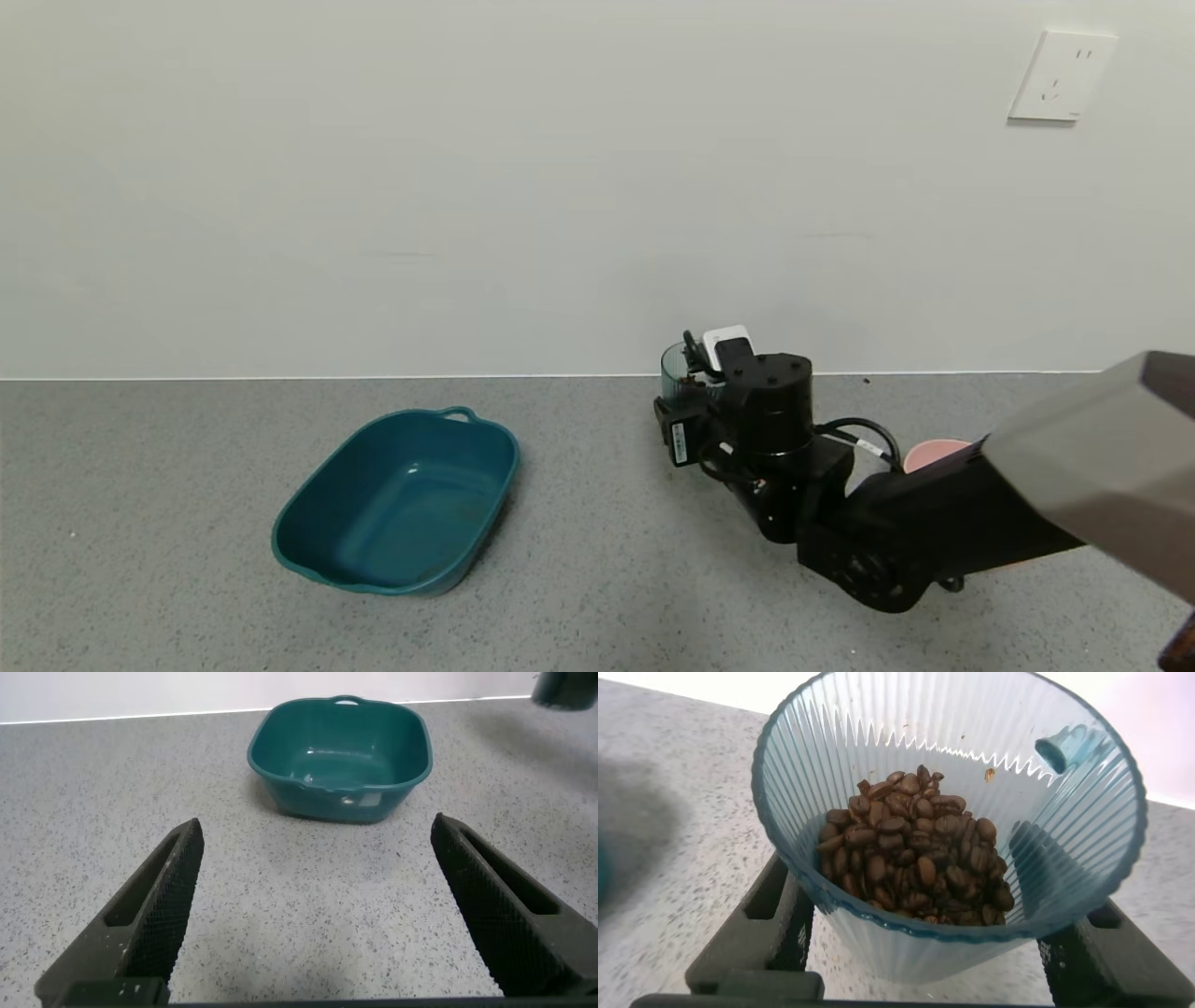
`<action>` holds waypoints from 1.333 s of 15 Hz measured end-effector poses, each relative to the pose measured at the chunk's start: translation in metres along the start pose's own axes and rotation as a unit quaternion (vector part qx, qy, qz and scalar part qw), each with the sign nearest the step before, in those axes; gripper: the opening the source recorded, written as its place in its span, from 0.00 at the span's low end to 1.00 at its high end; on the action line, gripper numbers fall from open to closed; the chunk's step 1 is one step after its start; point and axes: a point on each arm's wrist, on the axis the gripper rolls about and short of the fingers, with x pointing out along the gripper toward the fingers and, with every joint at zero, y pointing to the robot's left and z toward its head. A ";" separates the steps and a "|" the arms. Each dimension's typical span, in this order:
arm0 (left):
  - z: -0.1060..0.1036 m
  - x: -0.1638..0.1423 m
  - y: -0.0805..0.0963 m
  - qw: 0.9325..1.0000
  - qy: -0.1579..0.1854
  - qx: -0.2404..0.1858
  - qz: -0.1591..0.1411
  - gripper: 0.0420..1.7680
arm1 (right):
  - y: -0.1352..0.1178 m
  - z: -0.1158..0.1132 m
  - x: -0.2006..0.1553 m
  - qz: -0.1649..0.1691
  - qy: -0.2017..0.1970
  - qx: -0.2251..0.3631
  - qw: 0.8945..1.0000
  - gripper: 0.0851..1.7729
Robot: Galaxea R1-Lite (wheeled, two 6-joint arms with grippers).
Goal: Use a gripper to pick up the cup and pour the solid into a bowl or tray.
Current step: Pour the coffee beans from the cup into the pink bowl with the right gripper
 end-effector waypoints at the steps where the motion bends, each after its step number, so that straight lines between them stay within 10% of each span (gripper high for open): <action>1: 0.000 0.000 0.000 1.000 0.000 0.000 0.000 0.99 | -0.008 0.013 -0.007 0.007 0.001 0.001 1.000 0.76; 9: 0.000 0.000 0.000 1.000 0.000 0.000 0.000 0.99 | -0.105 0.079 -0.065 0.004 -0.002 -0.048 0.999 0.75; 20: 0.000 0.000 0.000 1.000 0.000 0.000 0.000 0.99 | -0.227 0.050 -0.116 -0.061 0.048 -0.154 0.985 0.75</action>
